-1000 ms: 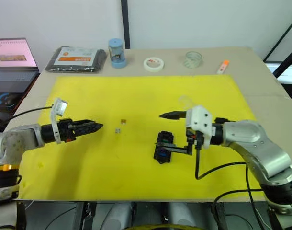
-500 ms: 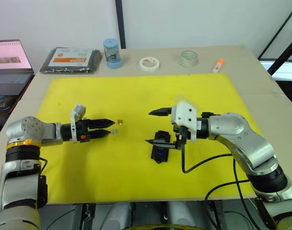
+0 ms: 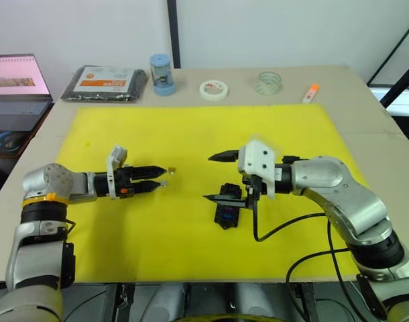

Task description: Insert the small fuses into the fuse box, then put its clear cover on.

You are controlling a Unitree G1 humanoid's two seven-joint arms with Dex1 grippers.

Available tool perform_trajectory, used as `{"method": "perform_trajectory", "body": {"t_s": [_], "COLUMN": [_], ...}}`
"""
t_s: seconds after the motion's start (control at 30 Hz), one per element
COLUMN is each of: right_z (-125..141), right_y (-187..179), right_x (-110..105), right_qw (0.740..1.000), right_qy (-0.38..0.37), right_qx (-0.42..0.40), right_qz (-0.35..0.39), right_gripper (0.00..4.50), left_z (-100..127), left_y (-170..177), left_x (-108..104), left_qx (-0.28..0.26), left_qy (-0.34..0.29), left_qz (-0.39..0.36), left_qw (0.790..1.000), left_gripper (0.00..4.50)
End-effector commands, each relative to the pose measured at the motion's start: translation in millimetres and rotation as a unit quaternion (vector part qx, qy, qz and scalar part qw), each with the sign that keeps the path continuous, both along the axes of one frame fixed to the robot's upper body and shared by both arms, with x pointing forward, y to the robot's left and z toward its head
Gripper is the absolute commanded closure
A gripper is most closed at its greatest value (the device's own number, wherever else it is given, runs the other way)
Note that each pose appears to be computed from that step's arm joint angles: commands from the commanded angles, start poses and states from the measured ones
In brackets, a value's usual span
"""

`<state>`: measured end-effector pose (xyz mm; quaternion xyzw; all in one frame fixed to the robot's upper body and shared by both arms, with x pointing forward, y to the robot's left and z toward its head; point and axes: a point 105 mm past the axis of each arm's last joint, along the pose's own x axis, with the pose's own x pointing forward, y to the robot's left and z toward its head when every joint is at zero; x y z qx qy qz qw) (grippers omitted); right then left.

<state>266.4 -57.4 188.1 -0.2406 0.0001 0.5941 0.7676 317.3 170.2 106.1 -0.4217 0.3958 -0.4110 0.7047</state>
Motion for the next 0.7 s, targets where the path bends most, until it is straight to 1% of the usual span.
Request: {"method": "perform_trajectory", "body": {"t_s": [0.03, 0.17, 0.3, 0.33, 0.37, 0.43, 0.6, 0.7], "right_z": [16.7, 15.6, 12.6, 11.8, 11.5, 11.4, 10.6, 9.9], "right_y": [4.1, 3.2, 1.0, 0.5, 0.2, 0.0, -1.5, -2.0], "right_x": [-5.1, -5.4, -4.4, -4.2, -3.6, -2.4, -0.6, 0.5], "right_qw": [0.999, 0.999, 1.0, 1.0, 1.0, 1.0, 1.0, 1.0], "right_qy": [-0.032, -0.03, -0.028, -0.027, -0.027, -0.026, -0.026, -0.025], "right_qx": [0.012, 0.011, 0.008, 0.008, 0.008, 0.009, 0.011, 0.011], "right_qz": [0.012, 0.01, 0.004, 0.003, 0.001, -0.001, -0.004, -0.006], "right_gripper": [0.03, 0.03, 0.03, 0.0, 0.0, 0.0, 0.0, 0.0], "left_z": [-7.0, -13.9, -20.8, -23.3, -25.7, -30.6, -40.9, -46.6], "left_y": [-8.2, -5.8, -3.5, -3.6, -4.3, -6.2, -6.0, -3.5], "left_x": [-2.4, -1.4, 1.5, 0.6, -1.3, -4.2, -5.5, -8.5], "left_qx": [0.0, 0.012, 0.013, 0.015, 0.016, 0.02, 0.04, 0.052], "left_qy": [0.014, 0.002, 0.0, 0.002, 0.004, 0.008, 0.014, 0.019], "left_qz": [-0.009, 0.003, 0.024, 0.025, 0.023, 0.019, 0.024, 0.025], "left_qw": [1.0, 1.0, 1.0, 1.0, 1.0, 1.0, 0.999, 0.998], "left_gripper": [0.0, 0.0, 0.0, 0.39, 0.63, 1.3, 3.21, 4.25]}}
